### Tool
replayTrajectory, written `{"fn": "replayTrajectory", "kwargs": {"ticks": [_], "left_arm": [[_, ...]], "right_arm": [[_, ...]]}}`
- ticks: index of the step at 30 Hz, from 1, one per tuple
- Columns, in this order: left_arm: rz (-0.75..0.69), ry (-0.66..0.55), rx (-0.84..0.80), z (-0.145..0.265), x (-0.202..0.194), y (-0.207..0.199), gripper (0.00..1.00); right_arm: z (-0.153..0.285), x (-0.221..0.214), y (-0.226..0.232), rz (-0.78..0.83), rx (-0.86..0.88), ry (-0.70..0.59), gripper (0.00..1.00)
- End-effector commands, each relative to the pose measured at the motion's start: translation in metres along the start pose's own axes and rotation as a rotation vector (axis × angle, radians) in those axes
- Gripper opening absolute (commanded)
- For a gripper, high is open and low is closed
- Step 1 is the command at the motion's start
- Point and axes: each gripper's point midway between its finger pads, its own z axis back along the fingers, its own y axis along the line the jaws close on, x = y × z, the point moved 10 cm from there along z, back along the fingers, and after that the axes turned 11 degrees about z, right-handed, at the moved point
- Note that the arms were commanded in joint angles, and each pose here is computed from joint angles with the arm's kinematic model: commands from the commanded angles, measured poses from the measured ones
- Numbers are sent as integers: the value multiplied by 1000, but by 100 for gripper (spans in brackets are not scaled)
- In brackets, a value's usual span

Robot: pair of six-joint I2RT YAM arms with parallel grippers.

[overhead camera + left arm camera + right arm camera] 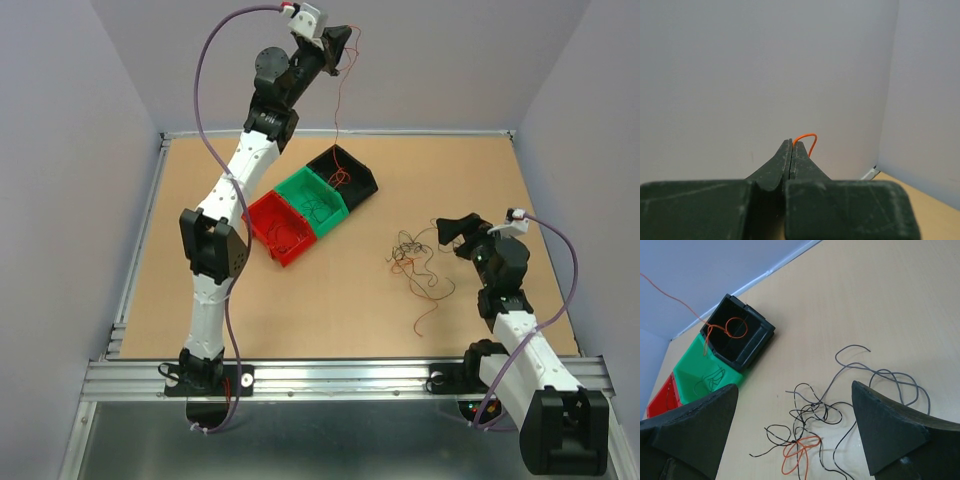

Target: Untangle the cables

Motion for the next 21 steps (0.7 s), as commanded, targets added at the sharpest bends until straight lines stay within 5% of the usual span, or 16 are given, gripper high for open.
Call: {"fn": "replayTrajectory", "kwargs": {"ticks": [1,10,21], "left_arm": [[-46,-101,7,-6,13,0,0],[-137,-233,-19,-8,42,-10,0],[-189,39,101,30,-51,36,0]], "right_arm": [[-2,17,8,31,60,-70,100],[-4,18,9,43,82,-63,100],[1,19,12,62,105,-70,100]]}}
